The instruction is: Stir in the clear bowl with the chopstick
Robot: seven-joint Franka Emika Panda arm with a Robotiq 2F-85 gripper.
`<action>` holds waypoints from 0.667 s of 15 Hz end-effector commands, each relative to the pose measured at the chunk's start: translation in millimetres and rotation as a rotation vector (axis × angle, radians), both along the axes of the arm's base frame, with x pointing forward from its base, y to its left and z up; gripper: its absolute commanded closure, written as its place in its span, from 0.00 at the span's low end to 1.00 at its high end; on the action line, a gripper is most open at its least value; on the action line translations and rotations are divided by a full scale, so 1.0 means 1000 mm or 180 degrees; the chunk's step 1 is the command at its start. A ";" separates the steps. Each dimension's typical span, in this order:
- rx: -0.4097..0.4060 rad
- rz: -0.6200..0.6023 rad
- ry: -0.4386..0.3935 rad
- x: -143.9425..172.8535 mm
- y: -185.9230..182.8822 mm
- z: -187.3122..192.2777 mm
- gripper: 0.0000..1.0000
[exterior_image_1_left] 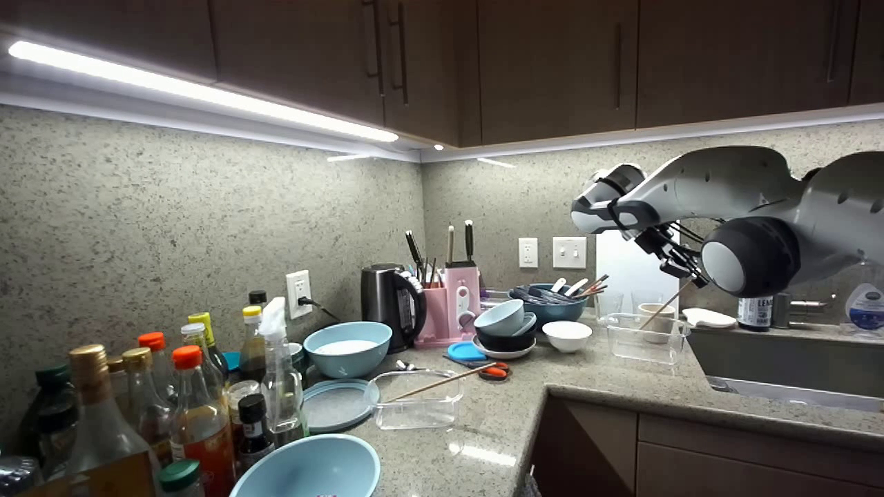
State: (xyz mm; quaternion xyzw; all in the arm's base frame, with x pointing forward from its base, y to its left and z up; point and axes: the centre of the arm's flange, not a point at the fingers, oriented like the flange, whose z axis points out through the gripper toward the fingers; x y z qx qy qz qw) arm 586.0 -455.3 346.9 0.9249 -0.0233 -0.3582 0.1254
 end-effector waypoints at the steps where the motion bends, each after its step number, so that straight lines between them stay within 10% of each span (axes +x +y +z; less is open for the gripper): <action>1: -0.0031 0.0341 0.0146 0.021 0.008 0.015 0.98; 10: 0.0126 0.0817 0.0437 0.044 0.065 0.015 0.98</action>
